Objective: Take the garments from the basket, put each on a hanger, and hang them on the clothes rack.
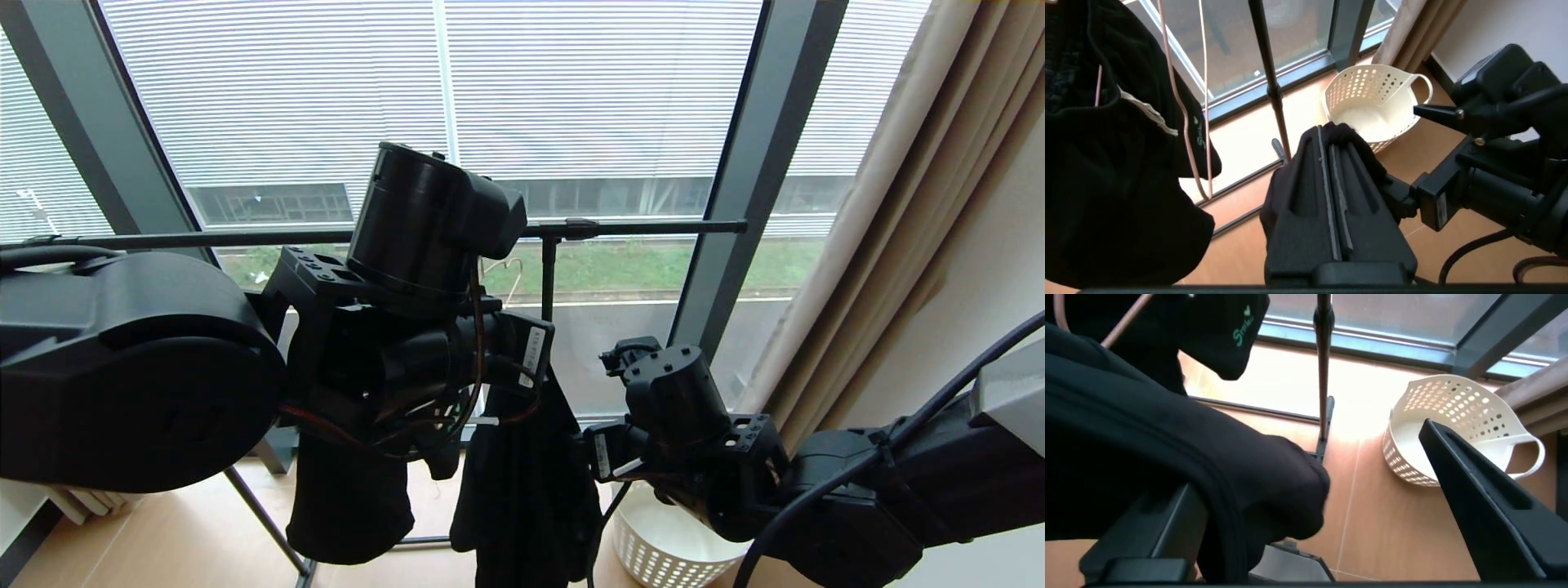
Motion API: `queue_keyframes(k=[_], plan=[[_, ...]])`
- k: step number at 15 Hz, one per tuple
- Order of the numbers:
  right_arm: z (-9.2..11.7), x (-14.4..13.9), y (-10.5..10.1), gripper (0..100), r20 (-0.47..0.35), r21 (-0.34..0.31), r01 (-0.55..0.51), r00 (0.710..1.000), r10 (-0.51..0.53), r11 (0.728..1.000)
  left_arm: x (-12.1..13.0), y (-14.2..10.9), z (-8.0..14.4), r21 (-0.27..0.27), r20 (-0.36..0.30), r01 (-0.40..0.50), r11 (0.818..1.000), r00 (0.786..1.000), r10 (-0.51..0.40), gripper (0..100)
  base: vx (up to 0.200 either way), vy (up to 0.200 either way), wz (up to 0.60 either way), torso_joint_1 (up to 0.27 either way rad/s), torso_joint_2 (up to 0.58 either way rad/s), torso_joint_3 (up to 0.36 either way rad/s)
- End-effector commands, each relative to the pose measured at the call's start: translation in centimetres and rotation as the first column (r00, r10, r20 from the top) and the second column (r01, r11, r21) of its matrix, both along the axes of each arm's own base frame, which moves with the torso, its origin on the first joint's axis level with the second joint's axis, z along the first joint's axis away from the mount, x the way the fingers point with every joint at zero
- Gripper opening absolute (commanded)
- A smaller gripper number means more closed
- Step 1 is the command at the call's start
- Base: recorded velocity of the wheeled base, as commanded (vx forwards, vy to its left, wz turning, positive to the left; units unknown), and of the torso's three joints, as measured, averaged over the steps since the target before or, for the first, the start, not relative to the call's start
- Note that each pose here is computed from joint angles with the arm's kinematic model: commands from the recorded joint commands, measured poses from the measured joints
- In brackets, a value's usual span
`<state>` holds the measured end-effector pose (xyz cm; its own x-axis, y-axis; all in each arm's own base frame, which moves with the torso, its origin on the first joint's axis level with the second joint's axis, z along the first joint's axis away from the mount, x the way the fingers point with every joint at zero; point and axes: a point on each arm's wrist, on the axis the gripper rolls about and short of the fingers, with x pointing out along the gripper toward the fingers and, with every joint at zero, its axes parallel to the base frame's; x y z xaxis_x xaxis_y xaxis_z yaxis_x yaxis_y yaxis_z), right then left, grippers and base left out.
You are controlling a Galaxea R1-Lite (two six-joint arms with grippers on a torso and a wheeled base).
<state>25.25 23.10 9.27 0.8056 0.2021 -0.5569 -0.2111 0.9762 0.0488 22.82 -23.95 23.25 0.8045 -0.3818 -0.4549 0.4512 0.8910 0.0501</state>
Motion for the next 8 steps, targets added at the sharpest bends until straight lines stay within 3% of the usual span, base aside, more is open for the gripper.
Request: queue_keyframes(k=[1,2,8], plan=[[-0.5,0.1,0.0,100,-0.009,-0.018,-0.002,1.000,0.002,1.000,0.0,0.0,0.0,0.000,0.000,0.000,1.000,1.000,0.000,0,0.000,0.000,0.00,0.000,0.00,0.000],[-0.5,0.1,0.0,0,-0.010,-0.017,-0.001,1.000,0.001,1.000,0.0,0.0,0.0,-0.001,-0.001,-0.001,1.000,1.000,0.001,0,0.000,0.000,0.00,0.000,0.00,0.000],[-0.4,1.1,-0.6,0,0.020,0.006,0.029,0.999,-0.029,1.000,0.1,0.4,-0.8,0.018,-0.023,-0.006,1.000,1.000,0.007,0,0.000,0.000,0.00,0.000,0.00,0.000]])
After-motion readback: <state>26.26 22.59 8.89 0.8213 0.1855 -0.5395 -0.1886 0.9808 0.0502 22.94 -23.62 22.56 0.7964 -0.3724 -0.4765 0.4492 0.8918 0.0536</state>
